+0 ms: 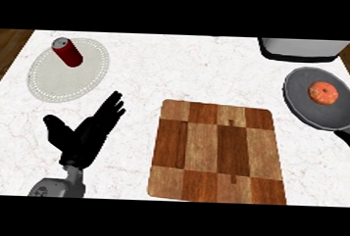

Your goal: Pick the squash from the cutting board and place it in the pan

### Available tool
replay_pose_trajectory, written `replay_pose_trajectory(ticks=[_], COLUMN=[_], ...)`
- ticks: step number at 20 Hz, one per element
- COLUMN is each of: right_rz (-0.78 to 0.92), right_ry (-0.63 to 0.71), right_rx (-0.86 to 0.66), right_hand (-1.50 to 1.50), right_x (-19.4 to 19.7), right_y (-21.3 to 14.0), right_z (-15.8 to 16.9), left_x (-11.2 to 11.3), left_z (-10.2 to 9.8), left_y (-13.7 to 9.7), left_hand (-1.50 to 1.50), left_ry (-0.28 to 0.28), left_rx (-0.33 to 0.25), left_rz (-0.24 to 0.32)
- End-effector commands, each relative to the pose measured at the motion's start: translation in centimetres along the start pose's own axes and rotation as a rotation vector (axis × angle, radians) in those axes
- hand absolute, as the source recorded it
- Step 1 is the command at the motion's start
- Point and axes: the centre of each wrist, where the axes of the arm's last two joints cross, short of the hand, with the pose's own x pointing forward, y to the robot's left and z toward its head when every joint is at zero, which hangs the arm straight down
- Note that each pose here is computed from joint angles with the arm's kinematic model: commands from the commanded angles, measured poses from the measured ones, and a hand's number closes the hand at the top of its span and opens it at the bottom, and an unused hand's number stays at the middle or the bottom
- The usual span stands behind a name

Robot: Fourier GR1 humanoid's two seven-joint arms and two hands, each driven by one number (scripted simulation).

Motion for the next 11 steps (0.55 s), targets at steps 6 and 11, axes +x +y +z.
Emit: replay_pose_trajectory(ticks=[6, 11], right_rz=[-0.023, -0.014], right_ry=[-0.033, -0.021], right_rx=[0.09, 0.11], right_hand=[-1.5, -1.5], right_x=[-0.8, -1.6], right_y=[-5.9, -3.9], right_z=[1.1, 2.5], left_x=[-0.2, -1.3], left_z=[0.2, 0.6], left_y=[0.7, -0.9], left_hand=[0.0, 0.0], left_ry=[0.014, 0.007], left_rx=[0.008, -0.003], left_rz=[0.005, -0.011])
